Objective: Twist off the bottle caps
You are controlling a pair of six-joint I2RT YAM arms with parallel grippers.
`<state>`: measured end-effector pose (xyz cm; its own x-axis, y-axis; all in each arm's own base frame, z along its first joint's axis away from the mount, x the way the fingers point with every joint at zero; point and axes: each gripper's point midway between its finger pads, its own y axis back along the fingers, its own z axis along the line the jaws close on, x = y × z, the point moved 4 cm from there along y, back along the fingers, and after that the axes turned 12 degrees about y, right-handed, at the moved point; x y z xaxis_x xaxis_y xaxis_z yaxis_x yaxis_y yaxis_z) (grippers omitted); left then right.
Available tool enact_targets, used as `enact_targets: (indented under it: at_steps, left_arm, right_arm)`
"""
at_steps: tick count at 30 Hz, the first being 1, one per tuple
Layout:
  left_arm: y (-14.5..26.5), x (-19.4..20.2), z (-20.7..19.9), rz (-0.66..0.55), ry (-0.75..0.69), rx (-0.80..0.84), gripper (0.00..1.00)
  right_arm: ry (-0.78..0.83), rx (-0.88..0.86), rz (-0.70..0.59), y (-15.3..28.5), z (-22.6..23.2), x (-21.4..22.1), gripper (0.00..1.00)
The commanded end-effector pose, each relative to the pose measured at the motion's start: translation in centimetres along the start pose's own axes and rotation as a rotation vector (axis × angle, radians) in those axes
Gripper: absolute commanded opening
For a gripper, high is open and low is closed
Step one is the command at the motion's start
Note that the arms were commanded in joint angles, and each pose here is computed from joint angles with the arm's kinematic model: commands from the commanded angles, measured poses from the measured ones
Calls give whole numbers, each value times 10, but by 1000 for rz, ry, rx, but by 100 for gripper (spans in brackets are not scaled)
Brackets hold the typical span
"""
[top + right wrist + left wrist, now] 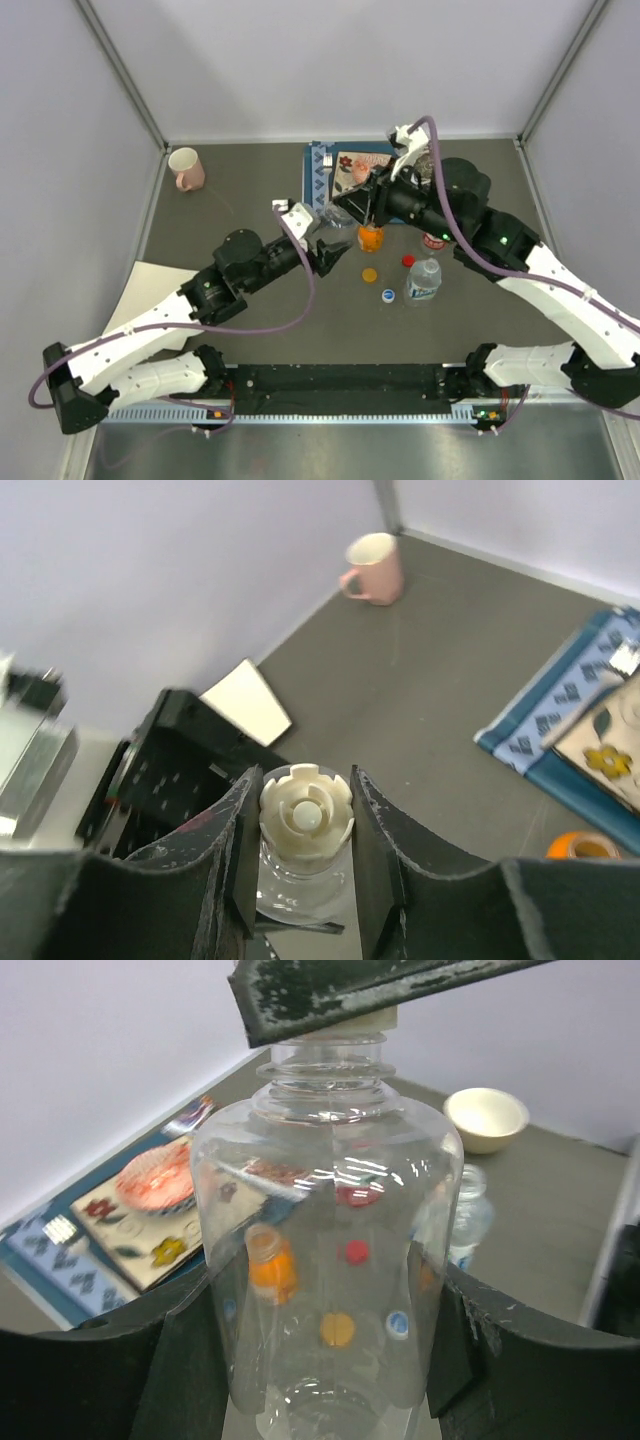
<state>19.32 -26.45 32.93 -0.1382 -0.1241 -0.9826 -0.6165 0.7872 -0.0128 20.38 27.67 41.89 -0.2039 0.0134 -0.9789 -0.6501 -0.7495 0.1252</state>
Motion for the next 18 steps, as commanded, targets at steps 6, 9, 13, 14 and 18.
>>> enact_targets:
  at_steps: [6,9,13,14,18]
  left_arm:
    - [41,-42,-90,17,58,707,38]
    - [48,-44,-102,74,119,867,38]
    - [55,-48,-109,123,191,1009,38]
    - [56,-48,-110,128,203,1030,38]
    - [65,-50,-112,176,251,1126,39]
  right_arm:
    - [360,-535,-186,74,58,-27,0]
    - [378,-676,-206,92,72,-28,0]
    - [387,-832,-214,112,86,-28,0]
    - [390,-862,-218,117,88,-29,0]
    - [409,-1032,-230,141,100,-30,0]
